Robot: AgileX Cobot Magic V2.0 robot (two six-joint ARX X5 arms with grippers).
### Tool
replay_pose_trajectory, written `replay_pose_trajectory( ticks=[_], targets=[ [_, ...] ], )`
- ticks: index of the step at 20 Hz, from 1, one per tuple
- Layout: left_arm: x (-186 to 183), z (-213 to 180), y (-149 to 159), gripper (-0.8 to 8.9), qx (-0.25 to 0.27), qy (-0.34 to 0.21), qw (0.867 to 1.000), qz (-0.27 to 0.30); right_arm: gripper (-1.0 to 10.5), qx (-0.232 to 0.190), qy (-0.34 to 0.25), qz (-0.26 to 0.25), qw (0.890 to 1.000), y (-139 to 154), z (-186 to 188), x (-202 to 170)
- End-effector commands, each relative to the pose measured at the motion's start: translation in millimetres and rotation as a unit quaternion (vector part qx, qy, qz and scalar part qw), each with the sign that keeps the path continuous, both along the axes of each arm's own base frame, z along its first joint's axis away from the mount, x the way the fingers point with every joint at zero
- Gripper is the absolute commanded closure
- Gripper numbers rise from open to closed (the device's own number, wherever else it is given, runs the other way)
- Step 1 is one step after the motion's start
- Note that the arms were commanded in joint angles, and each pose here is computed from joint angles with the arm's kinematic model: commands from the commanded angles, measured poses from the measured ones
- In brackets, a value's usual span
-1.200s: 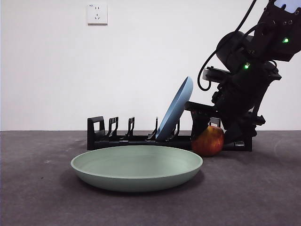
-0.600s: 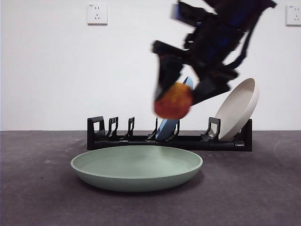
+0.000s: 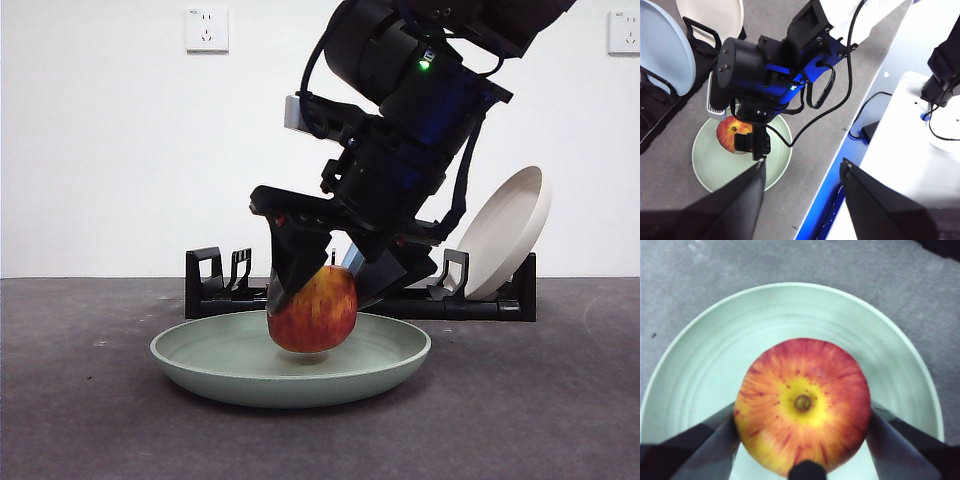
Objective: Take the green plate from the plate rack,put the plate on the table,take the apple from the table,put the apple in the plate
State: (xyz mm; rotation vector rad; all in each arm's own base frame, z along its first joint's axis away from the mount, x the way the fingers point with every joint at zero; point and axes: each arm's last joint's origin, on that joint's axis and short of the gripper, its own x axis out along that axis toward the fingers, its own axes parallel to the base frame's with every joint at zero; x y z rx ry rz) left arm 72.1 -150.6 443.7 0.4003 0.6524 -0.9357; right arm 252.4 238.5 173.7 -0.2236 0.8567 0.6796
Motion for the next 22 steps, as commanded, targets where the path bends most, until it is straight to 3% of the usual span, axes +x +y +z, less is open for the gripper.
replay_pose_trajectory(
  ticks=[1, 6, 8, 11, 12, 13, 22],
  targets=[
    [0, 0, 0, 5.62, -0.002, 0.001, 1.000, 0.000, 9.6, -0.005, 0.001, 0.007, 1.000, 3, -4, 0],
    [0, 0, 0, 5.62, -0.003, 0.002, 1.000, 0.001, 9.6, -0.035, 0.033, 0.008, 0.999, 1, -18, -2],
    [0, 0, 0, 5.62, -0.002, 0.002, 1.000, 0.001, 9.0, -0.039, 0.032, 0.014, 0.999, 2, -19, -3],
    [-1, 0, 0, 5.62, -0.002, 0.002, 1.000, 0.001, 4.6, -0.035, 0.028, 0.015, 0.999, 2, -15, -4],
    [-1, 0, 0, 5.62, -0.001, 0.003, 1.000, 0.001, 3.5, -0.033, 0.025, 0.015, 0.999, 2, -13, -5],
    [-1, 0, 0, 5.62, -0.001, 0.003, 1.000, 0.001, 3.2, -0.029, 0.022, 0.015, 0.999, 2, -9, -5],
    [-1, 0, 0, 5.62, -0.001, 0.003, 1.000, 0.001, 3.2, 0.020, -0.029, 0.015, 0.999, -22, 63, -29]
  ],
)
